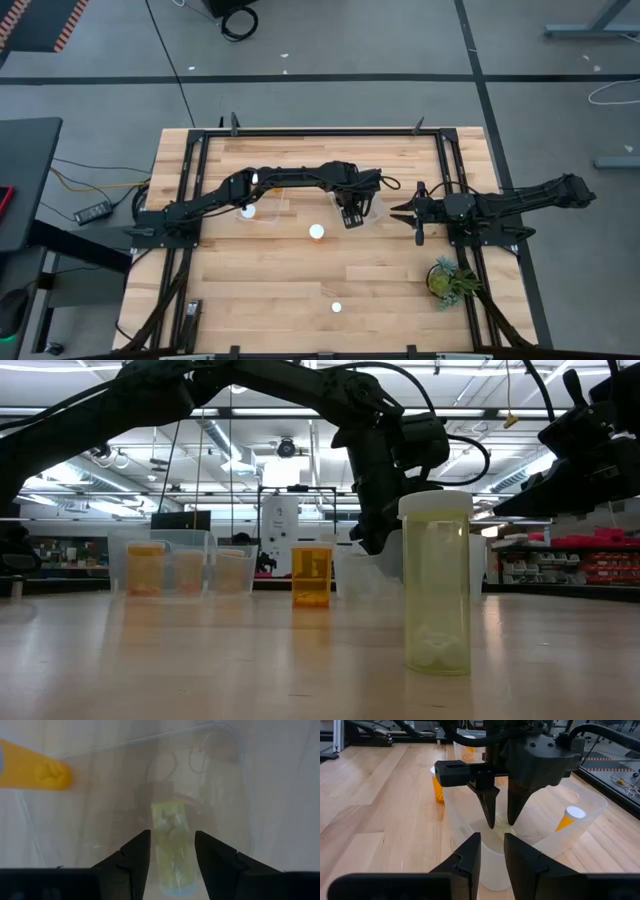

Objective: Pick and place medicine bottles into bin by pill shape (circle, oval)
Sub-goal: Put the small yellow pill bottle into the right transparent bin

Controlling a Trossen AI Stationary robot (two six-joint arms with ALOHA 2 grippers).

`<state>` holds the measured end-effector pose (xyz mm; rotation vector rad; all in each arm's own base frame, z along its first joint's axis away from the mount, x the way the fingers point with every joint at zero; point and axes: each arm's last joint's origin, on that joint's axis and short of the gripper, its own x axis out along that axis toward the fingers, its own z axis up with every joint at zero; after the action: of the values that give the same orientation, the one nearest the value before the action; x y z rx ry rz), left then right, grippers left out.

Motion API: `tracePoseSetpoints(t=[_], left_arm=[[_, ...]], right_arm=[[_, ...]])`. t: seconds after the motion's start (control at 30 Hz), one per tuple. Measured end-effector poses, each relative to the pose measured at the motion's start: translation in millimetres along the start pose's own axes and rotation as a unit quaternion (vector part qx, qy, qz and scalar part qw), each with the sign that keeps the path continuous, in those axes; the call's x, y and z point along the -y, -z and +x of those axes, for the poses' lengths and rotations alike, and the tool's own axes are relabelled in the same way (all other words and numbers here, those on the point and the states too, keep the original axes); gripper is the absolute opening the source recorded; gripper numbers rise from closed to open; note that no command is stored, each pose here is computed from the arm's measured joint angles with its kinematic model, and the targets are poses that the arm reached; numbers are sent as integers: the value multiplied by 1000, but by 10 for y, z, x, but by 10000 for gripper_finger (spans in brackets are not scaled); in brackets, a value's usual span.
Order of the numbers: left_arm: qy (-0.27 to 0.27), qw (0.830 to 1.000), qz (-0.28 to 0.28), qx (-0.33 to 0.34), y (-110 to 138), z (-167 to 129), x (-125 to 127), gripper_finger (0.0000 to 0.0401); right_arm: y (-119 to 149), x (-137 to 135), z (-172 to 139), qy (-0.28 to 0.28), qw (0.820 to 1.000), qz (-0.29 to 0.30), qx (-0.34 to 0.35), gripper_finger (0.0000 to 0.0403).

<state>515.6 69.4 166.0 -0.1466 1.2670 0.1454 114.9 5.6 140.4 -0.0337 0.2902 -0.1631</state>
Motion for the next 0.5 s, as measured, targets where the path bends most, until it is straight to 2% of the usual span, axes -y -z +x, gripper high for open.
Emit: tracePoseSetpoints(t=[0.17, 0.4, 0.5], left_arm=[[-5, 1000, 1, -19, 38, 147, 2, 161], [-15, 1000, 6, -17, 32, 189, 13, 99], [-16, 1000, 6, -12, 21, 159, 14, 85]], right_arm=[[0, 0, 0, 0, 1000, 0, 0, 92], [0, 0, 1, 0, 1000, 0, 0, 92], [1, 0, 1, 0, 1000, 0, -1, 92]])
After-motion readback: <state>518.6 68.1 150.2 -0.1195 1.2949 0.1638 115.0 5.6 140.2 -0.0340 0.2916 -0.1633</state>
